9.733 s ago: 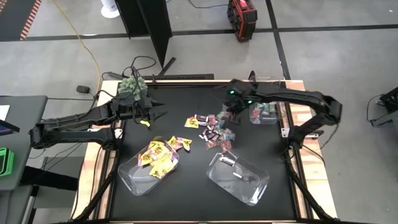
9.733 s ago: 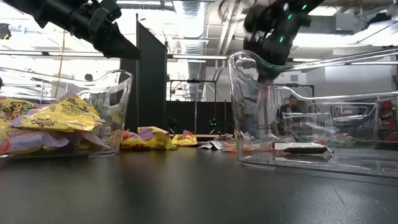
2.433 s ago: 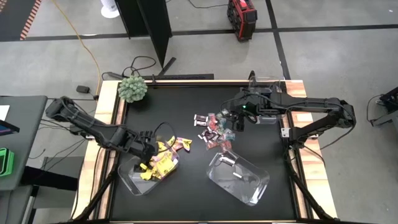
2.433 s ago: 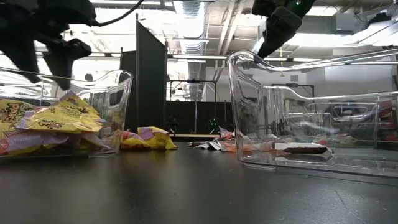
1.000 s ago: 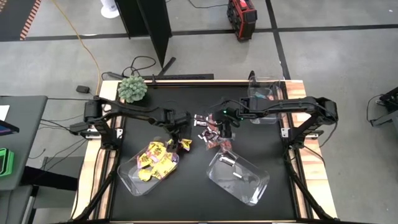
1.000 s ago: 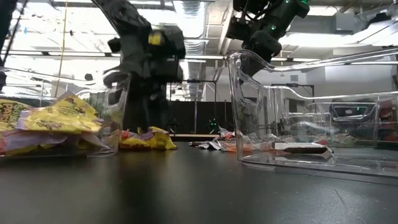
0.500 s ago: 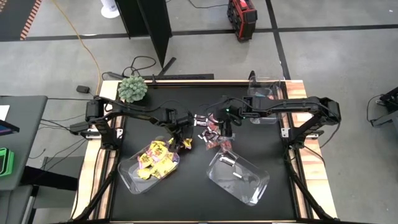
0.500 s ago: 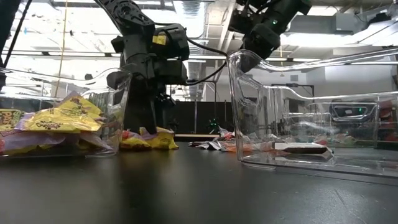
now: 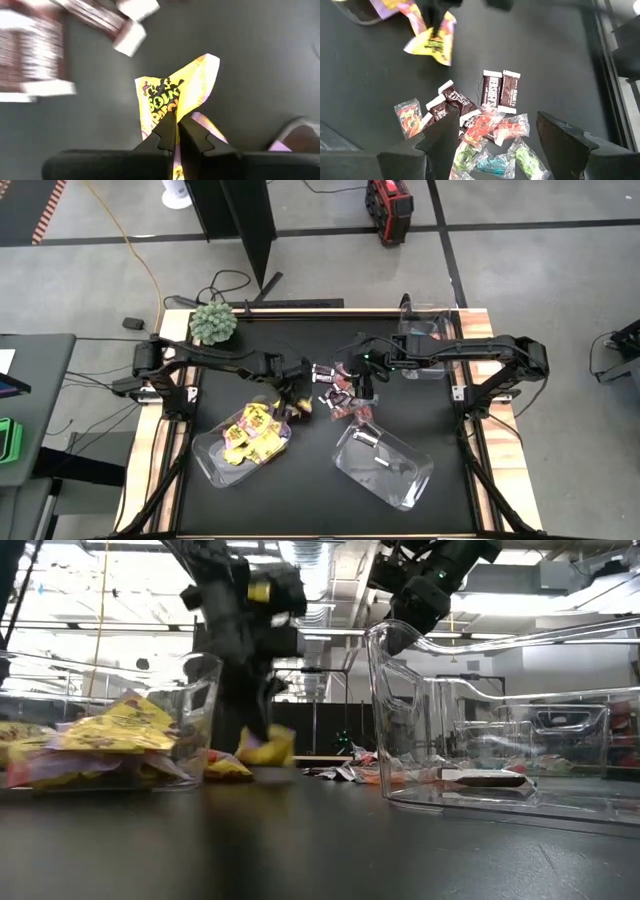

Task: Sort candy
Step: Put the yellow candy in the bottom left transparent container

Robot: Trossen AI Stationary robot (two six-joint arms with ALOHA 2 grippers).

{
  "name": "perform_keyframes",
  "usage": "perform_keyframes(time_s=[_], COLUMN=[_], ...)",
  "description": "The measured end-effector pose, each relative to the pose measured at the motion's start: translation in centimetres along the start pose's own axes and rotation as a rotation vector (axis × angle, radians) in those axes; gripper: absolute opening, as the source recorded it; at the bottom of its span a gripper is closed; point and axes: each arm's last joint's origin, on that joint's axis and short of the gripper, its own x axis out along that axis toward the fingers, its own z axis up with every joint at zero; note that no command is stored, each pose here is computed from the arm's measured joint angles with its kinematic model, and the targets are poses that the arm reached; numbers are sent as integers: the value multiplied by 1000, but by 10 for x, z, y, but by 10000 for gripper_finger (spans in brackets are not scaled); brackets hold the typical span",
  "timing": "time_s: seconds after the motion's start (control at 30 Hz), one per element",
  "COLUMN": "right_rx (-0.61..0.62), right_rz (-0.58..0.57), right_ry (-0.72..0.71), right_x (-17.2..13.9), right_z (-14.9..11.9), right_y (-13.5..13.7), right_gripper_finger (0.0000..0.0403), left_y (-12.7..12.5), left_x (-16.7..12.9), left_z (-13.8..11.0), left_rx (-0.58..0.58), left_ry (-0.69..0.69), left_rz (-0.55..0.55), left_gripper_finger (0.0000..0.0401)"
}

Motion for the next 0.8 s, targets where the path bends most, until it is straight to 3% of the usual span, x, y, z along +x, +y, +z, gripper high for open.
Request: perform_keyframes(time_s=[0.13, 0.3, 0.47, 0.6, 0.8], right_rx=[2, -16, -18, -34, -20], right_rz=[-8, -23, -33, -45, -64], right_ry=[-40, -111, -138, -169, -143], right_x=[-5, -19, -35, -47, -50], right_z=[3, 9, 9, 9, 4], right_y=[-1, -1, -1, -3, -12], right_gripper_finger=[280, 280, 280, 280, 280], left_y=[2, -5, -38, -67, -96], left_x=[-37, -86, -122, -142, -138], left_z=[11, 13, -13, -28, -49], left_rx=[12, -28, -38, -21, -111], left_ry=[-111, -250, -122, -129, -111], left_rz=[115, 152, 50, -8, -79], left_gripper_finger=[2, 2, 1, 1, 28])
